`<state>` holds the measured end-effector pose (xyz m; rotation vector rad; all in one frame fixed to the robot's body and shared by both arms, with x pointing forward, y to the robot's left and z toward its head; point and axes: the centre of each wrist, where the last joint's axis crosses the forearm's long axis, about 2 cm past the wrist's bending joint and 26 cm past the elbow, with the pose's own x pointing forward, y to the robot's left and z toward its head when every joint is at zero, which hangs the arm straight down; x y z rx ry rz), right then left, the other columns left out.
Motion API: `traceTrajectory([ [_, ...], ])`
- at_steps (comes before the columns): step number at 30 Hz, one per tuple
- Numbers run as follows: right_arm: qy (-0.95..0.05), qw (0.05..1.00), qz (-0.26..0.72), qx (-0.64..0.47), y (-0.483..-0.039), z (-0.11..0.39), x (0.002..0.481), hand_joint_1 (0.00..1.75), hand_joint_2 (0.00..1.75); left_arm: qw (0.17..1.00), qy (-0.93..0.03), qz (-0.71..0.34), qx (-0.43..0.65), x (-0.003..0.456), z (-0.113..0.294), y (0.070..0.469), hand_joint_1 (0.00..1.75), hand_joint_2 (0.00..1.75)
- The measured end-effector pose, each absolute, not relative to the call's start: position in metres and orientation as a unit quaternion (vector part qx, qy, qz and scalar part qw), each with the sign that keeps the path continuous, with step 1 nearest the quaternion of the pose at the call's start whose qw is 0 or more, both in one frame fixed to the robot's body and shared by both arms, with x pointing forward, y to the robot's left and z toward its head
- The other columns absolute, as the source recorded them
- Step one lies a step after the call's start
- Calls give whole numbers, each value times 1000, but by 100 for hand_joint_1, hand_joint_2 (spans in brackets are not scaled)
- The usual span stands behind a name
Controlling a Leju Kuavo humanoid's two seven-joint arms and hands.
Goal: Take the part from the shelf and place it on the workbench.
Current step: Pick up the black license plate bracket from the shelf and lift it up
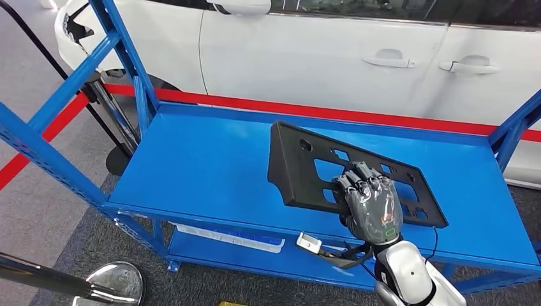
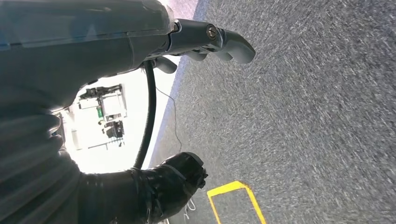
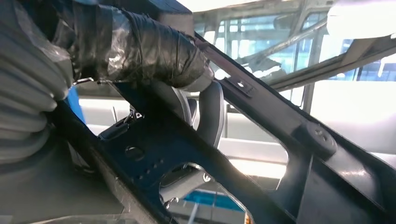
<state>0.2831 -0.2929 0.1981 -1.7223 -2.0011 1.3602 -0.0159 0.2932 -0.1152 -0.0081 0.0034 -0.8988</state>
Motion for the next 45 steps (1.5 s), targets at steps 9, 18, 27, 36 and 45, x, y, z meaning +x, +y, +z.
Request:
traceTrajectory([
  [9,-673,59,450,-584,-298,202,282,175,175,901,2,-435,-4,-15,-115,291,0,175],
  [18,-699,-12,443,-562,-294,214,276,175,175,900,3,-435,-3,-12,-115,289,0,175],
  [27,-736,-82,421,-524,-278,223,257,175,175,901,7,-434,-7,-11,-115,284,0,175],
  [36,-762,-102,371,-521,-266,241,242,175,175,904,44,-425,-14,-10,-115,282,0,175],
  [45,-772,-83,362,-516,-264,239,238,175,175,904,42,-425,-15,-5,-115,283,0,175],
])
